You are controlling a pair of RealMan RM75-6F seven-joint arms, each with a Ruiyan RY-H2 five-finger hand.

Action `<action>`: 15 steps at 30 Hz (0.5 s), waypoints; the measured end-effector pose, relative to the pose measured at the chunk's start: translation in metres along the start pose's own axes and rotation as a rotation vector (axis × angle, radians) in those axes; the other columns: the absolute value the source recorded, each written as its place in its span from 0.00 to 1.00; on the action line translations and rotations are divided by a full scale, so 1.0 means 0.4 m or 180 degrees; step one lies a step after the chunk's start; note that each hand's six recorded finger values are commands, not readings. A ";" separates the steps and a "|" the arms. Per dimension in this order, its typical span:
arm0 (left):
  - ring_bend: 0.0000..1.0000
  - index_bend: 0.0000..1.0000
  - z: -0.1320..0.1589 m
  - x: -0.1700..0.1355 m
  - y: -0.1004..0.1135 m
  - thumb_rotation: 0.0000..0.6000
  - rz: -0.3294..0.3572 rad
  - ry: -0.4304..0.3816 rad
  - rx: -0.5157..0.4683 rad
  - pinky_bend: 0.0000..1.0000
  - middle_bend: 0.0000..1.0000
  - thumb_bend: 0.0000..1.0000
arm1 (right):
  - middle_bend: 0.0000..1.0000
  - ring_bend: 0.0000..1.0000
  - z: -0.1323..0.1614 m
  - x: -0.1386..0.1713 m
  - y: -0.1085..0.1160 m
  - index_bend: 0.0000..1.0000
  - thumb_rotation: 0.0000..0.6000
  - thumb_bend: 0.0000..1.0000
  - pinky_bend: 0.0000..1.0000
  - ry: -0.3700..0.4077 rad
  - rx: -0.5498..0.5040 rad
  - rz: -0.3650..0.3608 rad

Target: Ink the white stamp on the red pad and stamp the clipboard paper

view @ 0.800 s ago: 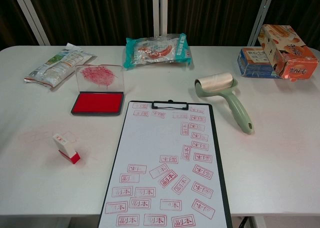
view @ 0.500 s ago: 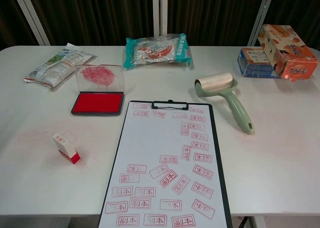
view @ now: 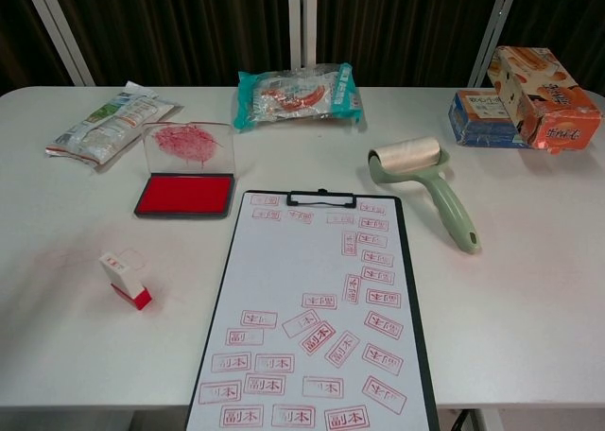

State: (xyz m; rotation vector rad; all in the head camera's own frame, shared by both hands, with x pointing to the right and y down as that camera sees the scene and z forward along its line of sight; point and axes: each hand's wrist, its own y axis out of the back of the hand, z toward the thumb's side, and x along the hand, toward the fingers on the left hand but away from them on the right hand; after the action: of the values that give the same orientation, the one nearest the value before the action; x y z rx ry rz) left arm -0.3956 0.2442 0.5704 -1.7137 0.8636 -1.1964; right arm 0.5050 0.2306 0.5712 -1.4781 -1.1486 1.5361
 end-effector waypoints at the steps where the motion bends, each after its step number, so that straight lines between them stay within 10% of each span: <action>1: 0.86 0.21 0.005 0.004 -0.008 1.00 -0.0038 -0.0033 -0.0016 1.00 0.35 0.16 | 0.00 0.00 0.000 -0.001 0.000 0.00 1.00 0.23 0.00 0.0000 0.0001 0.0004; 15: 0.94 0.26 0.166 0.111 -0.172 1.00 -0.0579 -0.0723 0.0045 1.00 0.34 0.19 | 0.00 0.00 -0.014 0.005 0.013 0.00 1.00 0.23 0.00 -0.0059 0.0000 -0.0005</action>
State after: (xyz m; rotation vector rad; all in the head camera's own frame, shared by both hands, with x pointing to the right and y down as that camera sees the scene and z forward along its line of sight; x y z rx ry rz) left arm -0.3143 0.2492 0.6376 -1.9051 0.5711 -1.0946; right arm 0.5108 0.2314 0.5660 -1.4655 -1.1599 1.5518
